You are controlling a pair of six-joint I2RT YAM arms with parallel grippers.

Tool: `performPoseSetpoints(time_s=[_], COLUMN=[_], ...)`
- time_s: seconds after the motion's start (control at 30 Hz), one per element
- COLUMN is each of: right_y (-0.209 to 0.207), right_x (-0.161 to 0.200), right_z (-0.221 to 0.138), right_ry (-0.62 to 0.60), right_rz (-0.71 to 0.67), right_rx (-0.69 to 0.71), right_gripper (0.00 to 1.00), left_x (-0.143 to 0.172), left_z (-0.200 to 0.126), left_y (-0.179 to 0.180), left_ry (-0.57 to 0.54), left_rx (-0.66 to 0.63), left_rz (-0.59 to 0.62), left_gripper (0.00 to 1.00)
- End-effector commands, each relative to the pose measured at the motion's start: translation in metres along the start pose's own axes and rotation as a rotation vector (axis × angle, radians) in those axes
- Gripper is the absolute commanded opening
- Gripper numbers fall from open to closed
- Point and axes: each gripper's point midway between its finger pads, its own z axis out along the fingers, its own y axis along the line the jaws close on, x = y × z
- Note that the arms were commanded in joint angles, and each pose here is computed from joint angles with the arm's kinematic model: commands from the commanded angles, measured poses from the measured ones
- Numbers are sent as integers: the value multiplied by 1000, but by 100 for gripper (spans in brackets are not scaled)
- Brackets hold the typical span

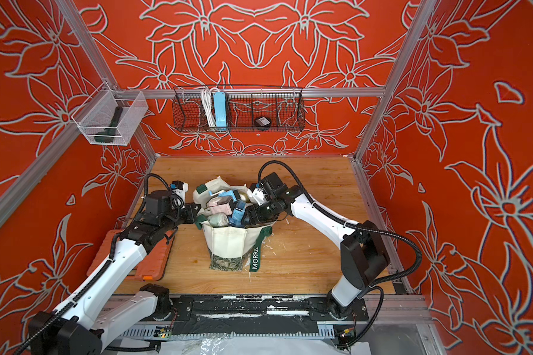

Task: Take out the pencil sharpeners from the tote bags
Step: Pick up the pencil sharpener from the canvas bag.

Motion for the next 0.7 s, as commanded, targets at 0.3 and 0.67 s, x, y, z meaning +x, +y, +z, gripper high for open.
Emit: performPoseSetpoints(time_s=[0.3, 0.67], right_y=[31, -1], right_x=[-36, -45], right_z=[-11, 11], right_ry=[-193, -209], right_rz=[-119, -225], right_rx=[-118, 25], right_gripper=[72, 85], left_x=[13, 16], left_z=[10, 13], left_y=[-8, -8], left_ry=[55, 68], left_rx=[39, 40], left_rz=[7, 7], left_gripper=[0, 0])
